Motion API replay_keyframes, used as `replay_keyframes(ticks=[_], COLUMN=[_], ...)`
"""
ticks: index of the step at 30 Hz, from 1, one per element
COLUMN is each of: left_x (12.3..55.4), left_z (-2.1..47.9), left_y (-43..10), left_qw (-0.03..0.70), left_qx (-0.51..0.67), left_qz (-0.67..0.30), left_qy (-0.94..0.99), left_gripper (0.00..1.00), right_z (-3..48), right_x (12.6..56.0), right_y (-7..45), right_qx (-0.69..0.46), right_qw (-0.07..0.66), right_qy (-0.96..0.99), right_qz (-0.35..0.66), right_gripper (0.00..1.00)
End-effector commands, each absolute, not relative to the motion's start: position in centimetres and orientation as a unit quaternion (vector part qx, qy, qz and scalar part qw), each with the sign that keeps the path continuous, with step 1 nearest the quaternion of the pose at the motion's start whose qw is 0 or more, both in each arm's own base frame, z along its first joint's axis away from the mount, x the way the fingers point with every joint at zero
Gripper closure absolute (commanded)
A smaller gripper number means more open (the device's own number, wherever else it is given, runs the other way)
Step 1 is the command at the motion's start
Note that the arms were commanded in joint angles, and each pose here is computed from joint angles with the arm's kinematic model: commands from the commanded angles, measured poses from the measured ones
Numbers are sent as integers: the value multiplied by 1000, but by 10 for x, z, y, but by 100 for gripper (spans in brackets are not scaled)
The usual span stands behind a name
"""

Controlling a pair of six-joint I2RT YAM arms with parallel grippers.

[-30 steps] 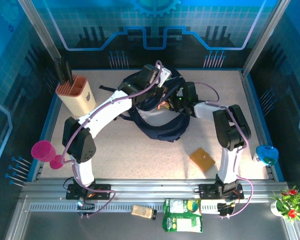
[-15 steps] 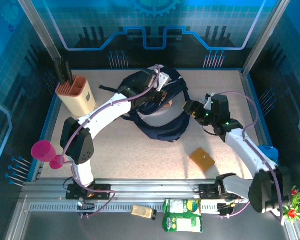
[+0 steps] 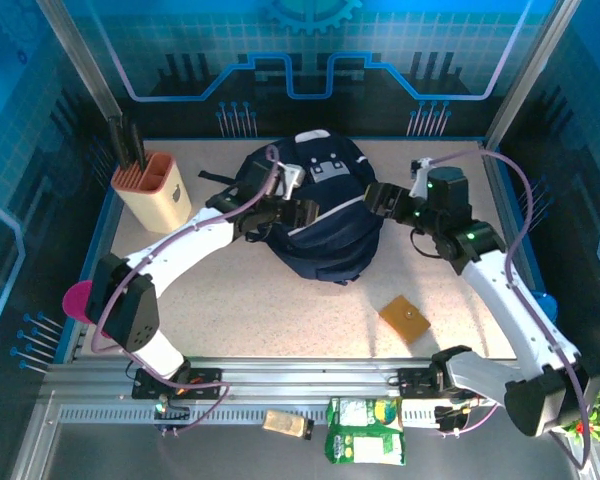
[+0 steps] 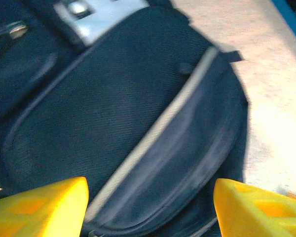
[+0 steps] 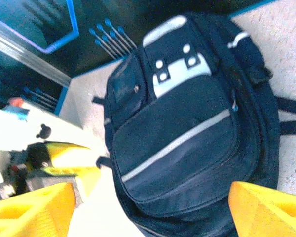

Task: Pack the student bag
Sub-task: Close the student bag at the top-center of the table, then rotate the student bag at the top-center of the table.

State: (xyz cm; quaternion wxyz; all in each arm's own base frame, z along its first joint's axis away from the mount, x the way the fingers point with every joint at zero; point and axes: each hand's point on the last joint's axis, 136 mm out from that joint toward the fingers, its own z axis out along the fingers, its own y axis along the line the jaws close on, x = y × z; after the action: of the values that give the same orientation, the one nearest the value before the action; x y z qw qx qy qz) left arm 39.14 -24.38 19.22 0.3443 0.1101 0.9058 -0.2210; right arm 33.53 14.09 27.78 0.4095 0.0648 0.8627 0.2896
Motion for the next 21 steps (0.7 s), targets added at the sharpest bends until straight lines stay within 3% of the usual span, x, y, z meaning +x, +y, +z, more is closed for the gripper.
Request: replay_keyframes(ticks=[1,7,10,13,21], left_x=[401,416,432,447,459], left_z=[184,150,135,125,95], left_y=[-200,-164,-152,-149,-154], left_qw=[337,279,265,257,246], left_qx=[-7,-161,-218,-236,-208], left_qz=[-222,-304,-340,-366,-356], left_qy=[915,897,876,863,877], left_gripper=[29,30,40,50,52], right_z=[265,249,242,238,225], right_x=[335,337,338,337,336], right_y=[154,175,182,187,189], right_qx=[44,40,40,40,50], right_qw=[392,368,358,350,336], right_qy=[875,880,882,883,887], right_qz=[280,296,304,310,314], right_gripper=[17,17,17,17,17])
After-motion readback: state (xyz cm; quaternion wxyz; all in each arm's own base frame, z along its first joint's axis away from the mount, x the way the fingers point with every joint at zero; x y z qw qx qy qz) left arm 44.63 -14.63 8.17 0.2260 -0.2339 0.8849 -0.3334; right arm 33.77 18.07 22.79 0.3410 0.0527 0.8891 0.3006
